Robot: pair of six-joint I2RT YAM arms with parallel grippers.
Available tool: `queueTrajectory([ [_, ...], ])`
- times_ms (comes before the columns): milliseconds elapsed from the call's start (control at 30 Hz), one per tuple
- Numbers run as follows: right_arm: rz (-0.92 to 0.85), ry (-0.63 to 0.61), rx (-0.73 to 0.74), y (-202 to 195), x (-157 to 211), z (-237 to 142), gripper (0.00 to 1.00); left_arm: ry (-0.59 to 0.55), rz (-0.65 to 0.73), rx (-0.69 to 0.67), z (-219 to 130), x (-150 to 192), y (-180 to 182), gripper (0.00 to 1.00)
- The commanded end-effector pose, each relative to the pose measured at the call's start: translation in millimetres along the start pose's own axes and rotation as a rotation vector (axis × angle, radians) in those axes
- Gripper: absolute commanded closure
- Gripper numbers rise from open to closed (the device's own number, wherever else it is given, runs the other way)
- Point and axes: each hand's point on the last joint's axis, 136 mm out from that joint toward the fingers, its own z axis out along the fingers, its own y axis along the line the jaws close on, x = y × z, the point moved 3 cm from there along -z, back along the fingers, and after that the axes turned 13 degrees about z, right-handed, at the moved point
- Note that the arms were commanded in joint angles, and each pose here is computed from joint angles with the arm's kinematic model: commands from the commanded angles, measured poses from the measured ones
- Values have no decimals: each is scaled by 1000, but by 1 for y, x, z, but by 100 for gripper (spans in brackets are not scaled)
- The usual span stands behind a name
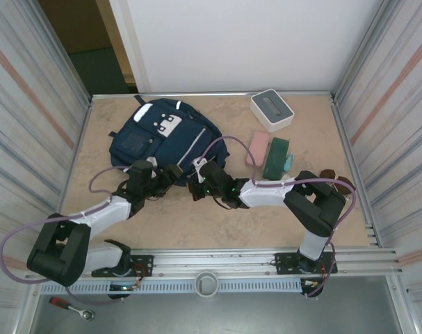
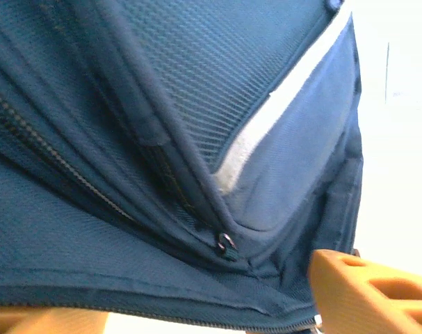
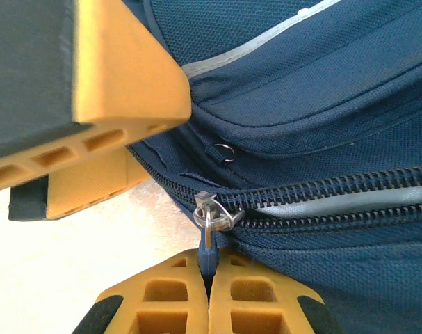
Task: Pack the student bag
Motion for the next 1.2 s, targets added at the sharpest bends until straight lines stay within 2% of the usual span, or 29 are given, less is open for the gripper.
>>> queueTrajectory([
  [0,-44,-39,-59,19,-11,1,100,-27,43,54,4,-14,-15,41],
  [200,-31,-26,33,-12,-5,-7,100,-20,90,21,1,-20,5,76],
  [333,-11,9,135,-48,-2,-21,100,-19,128,-1,-8,-28,18,93],
  [433,-11,35,191,-69,1,-33,100,-27,148,-11,-17,-35,25,100],
  [567,-10,53,201,-80,-1,-45,100,-32,175,-26,-28,-42,28,100],
  [633,9,62,155,-77,-7,-48,100,-32,219,-21,-32,-45,22,91],
  [667,13,67,131,-73,-10,-49,100,-31,239,-19,-34,-46,19,84],
  [733,20,91,77,-65,-16,-50,100,-35,295,-23,-40,-48,11,62],
  [833,39,130,5,-54,-23,-52,100,-59,417,-72,-52,-49,-4,43],
  [900,55,149,-41,-45,-27,-54,100,-90,550,-113,-62,-48,-19,38],
  [1000,69,153,-75,-38,-34,-60,100,-134,785,-129,-70,-46,-48,35],
  [1167,130,160,-137,-36,-51,-73,100,-156,1307,-11,-59,-23,-99,34],
])
